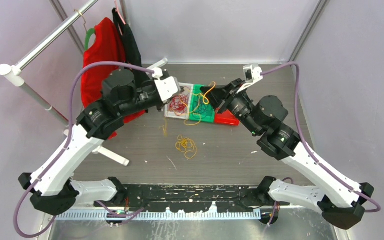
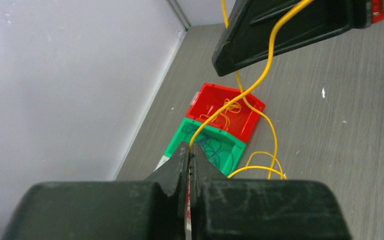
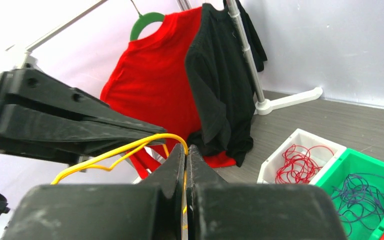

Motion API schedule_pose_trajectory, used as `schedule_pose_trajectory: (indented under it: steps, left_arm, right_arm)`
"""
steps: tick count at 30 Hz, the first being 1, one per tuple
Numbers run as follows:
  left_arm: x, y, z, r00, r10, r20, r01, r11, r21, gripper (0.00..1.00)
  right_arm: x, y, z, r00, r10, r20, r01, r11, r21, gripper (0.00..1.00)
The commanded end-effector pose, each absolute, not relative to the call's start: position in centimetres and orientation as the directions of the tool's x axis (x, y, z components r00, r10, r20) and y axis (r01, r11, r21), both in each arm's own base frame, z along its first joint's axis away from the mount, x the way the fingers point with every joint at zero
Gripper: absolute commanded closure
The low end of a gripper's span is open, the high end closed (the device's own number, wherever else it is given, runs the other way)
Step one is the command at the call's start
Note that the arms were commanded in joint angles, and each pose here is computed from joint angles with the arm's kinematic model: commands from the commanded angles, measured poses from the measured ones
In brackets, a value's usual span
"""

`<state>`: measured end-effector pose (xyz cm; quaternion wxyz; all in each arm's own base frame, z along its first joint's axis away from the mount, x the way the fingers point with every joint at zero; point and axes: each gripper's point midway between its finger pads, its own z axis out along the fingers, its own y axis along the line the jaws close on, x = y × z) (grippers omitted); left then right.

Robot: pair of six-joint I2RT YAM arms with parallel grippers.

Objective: Untangle the cables
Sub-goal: Untie the cable.

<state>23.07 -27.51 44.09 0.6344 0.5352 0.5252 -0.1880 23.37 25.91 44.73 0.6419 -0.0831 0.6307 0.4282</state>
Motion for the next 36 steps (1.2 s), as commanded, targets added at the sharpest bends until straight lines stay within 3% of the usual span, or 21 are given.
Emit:
schedule_pose_trajectory:
  steps: [1,5,13,19,23,28,36]
  left_arm:
    - [23.2,-29.1,46.7,0.349,0.175,-0.921,0.824,0.410,0.391,1.00]
    - [23.1,-30.6,45.1,0.285,0.163,-0.944,0.875,0.357,0.326,0.90]
    - [18.9,-34.1,42.1,0.128,0.160,-0.979,0.990,0.038,0.136,0.65]
    - [19.0,-33.5,42.7,0.213,0.171,-0.962,0.974,0.037,0.222,0.53]
    - [18.3,-32.4,42.4,0.251,0.215,-0.944,0.966,0.011,0.260,0.40]
    - [18.0,-29.8,41.0,0.274,0.282,-0.920,0.950,0.071,0.304,0.36]
    - [16.9,-24.9,33.0,0.137,0.439,-0.888,0.969,0.126,0.212,0.34]
  right_arm:
    - [21.7,24.0,49.7,-0.063,0.493,-0.868,-0.701,0.597,0.390,0.99]
    - [20.9,23.5,51.4,-0.046,0.506,-0.861,-0.722,0.579,0.379,0.99]
    - [20.3,22.2,54.7,0.019,0.527,-0.849,-0.726,0.592,0.351,0.99]
    - [22.1,20.3,55.7,0.112,0.477,-0.872,-0.630,0.712,0.309,0.99]
    - [23.3,18.3,56.7,0.178,0.457,-0.871,-0.543,0.784,0.300,0.99]
    - [23.7,16.3,59.2,0.249,0.467,-0.848,-0.474,0.823,0.314,0.99]
    - [24.6,14.0,62.3,0.313,0.528,-0.790,-0.390,0.829,0.399,0.99]
